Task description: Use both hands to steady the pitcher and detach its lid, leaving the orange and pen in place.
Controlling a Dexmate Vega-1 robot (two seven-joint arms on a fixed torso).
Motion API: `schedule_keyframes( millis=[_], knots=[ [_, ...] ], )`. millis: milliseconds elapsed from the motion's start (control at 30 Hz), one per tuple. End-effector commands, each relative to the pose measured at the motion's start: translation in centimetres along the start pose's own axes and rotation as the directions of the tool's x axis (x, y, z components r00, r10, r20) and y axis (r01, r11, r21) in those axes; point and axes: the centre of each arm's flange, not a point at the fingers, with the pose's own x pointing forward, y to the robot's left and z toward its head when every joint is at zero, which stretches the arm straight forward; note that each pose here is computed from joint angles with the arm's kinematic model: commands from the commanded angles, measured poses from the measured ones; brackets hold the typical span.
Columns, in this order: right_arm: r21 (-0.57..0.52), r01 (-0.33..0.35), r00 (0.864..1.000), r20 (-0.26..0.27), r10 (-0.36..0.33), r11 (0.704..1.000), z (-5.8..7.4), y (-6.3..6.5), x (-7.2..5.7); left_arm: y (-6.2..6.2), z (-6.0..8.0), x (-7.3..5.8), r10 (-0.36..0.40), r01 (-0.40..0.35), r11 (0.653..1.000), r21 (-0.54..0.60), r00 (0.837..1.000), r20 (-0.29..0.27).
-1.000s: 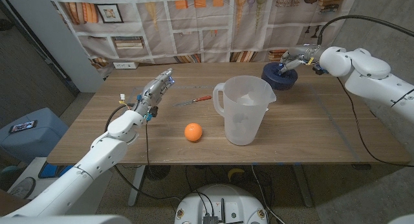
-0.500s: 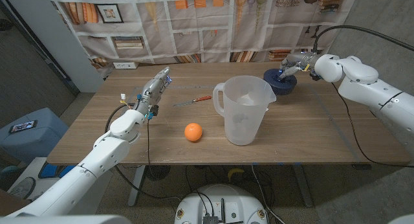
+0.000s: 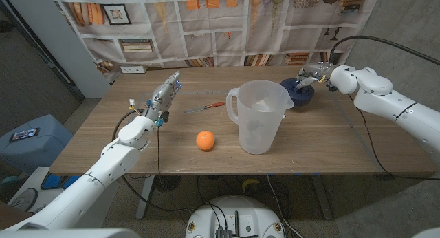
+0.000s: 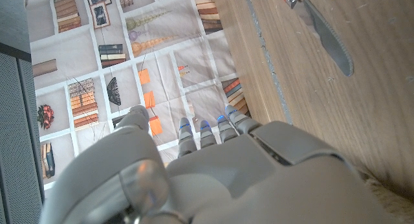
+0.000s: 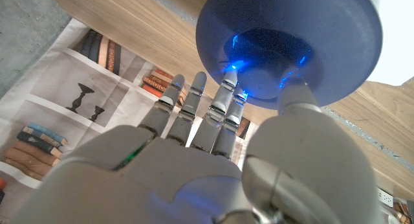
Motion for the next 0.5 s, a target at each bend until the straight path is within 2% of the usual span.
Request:
schedule_keyframes(
  millis=[33, 500],
  knots=[
    [-0.007, -0.021, 1.0, 0.001, 0.021, 1.0, 0.5, 1.8, 1.3, 0.1, -0.3, 0.3, 0.006, -0.006, 1.0, -0.003, 1.0, -0.005],
    [-0.028, -0.03, 1.0, -0.007, 0.03, 0.999, 0.9, 3.1, 1.9, 0.3, -0.5, 0.2, 0.02, -0.02, 1.0, -0.001, 1.0, -0.006]
  ],
)
